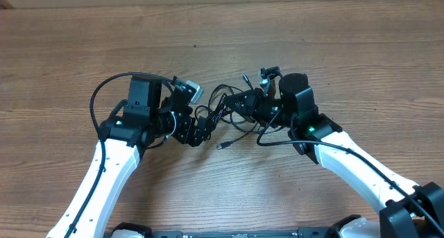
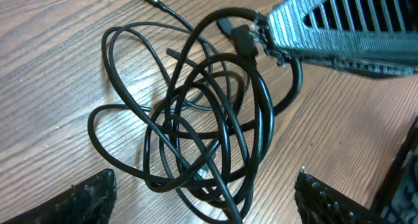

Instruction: Untangle cables

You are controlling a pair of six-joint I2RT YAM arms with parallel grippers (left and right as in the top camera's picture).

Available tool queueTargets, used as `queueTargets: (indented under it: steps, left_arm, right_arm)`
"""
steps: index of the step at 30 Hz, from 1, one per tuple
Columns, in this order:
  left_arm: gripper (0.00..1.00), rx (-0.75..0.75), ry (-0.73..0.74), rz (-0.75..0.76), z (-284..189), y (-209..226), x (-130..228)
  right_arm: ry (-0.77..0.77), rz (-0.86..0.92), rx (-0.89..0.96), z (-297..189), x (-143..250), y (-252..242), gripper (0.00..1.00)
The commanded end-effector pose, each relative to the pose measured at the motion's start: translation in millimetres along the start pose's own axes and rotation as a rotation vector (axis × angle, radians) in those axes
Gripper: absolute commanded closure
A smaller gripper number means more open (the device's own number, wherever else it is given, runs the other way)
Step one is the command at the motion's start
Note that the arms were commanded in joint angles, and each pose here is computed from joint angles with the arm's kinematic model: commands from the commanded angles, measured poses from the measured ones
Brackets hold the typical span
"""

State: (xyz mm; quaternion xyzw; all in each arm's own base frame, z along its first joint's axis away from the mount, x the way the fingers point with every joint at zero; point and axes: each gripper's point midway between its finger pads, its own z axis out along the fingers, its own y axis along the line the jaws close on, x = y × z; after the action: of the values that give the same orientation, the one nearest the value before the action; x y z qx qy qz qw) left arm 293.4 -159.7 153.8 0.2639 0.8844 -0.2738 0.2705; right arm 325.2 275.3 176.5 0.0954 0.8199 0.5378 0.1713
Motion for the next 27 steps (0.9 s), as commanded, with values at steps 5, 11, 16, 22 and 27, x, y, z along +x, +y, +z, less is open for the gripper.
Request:
queueTargets:
  steps: [5,11,16,22,27]
  left_arm:
    - [0.12,0.054,-0.009,0.091,0,-11,-4]
    - [0.11,0.064,0.022,0.191,0,-13,5]
    - [0.17,0.072,0.04,0.2,4,-11,9]
    - [0.24,0.105,0.076,0.224,20,-15,15]
    - [0.46,0.16,0.055,0.247,25,-27,10]
  right_arm:
    - [-0.013,-0.03,-0.043,-7,-4,18,0.96]
    - [-0.013,-0.03,-0.043,-7,-4,18,0.96]
    - [-0.013,-0.03,-0.043,-7,-4,18,0.96]
    - [-0.013,-0.03,-0.043,-7,-4,18,0.96]
    - [-0.013,-0.03,-0.043,-7,-4,18,0.96]
